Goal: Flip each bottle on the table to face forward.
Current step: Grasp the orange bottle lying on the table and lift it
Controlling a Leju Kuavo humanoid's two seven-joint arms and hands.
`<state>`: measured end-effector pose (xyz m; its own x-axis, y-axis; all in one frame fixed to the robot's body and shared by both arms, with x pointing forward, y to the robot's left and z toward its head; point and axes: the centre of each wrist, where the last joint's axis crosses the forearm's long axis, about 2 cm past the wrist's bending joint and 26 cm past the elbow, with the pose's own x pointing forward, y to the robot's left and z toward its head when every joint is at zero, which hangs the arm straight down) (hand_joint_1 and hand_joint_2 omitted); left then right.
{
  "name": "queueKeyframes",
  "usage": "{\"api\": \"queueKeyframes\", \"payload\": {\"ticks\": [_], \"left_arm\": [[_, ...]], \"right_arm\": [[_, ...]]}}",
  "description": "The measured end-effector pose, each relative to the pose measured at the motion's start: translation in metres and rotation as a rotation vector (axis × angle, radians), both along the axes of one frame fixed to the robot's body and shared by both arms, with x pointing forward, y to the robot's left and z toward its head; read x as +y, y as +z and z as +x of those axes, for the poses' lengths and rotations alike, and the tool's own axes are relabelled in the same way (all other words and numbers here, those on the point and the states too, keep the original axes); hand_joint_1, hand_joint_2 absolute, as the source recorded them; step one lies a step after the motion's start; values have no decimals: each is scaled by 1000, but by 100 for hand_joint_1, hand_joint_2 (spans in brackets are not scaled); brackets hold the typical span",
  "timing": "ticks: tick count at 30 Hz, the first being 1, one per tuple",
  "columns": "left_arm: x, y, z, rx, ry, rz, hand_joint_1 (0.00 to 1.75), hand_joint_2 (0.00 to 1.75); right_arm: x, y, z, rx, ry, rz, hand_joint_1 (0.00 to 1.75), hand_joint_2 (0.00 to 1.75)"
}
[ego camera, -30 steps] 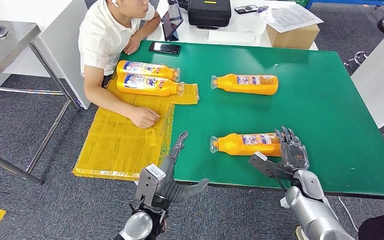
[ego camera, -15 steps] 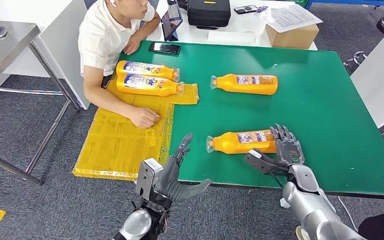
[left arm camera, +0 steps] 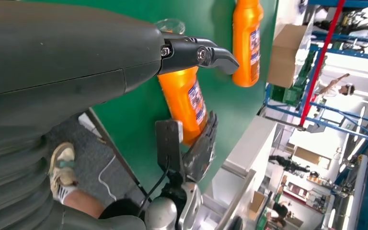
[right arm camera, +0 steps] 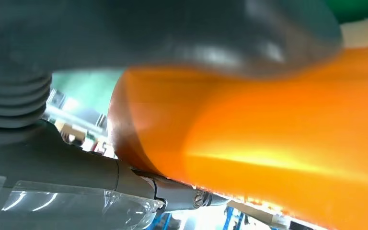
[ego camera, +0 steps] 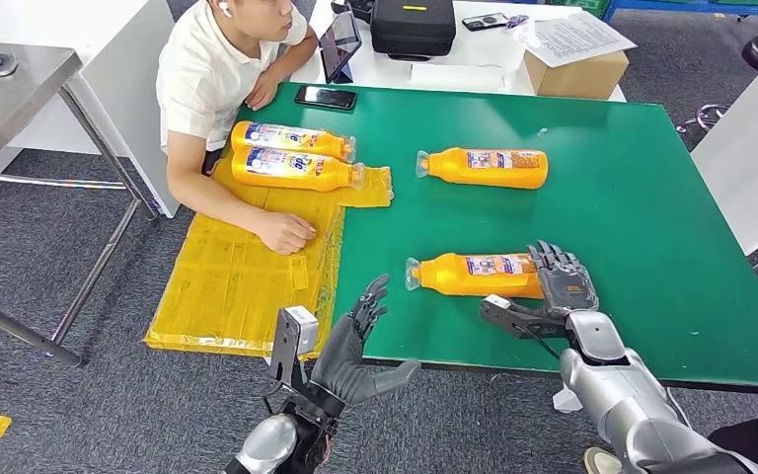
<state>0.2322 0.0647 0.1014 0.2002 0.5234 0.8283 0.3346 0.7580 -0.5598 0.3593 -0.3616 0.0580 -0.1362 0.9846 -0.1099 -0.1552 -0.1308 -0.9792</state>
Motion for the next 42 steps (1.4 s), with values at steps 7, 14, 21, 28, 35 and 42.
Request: {"api": "queueKeyframes", "payload": {"ticks": [7,14,21,28,35,42], "left_arm": [[0,-3,-1,16,-7,-5,0,175],[1,-4,-2,29,-10,-11,0,175],[0,-4,-2,43,-23,-33,0,175],[-1,-5,-3,94,-63,-87,0,175],[-2,-7,-3,119,-90,-107,0,175],[-3,-11,-3,137,-107,-113,0,175]], "right_arm": [[0,2,2,-21,15,-93,0,0],[1,4,4,-22,31,-115,0,0],[7,6,7,-75,89,-128,0,0],[14,10,14,-4,90,-125,0,0],[16,12,17,16,95,-123,0,0],[21,11,17,17,101,-117,0,0]]}}
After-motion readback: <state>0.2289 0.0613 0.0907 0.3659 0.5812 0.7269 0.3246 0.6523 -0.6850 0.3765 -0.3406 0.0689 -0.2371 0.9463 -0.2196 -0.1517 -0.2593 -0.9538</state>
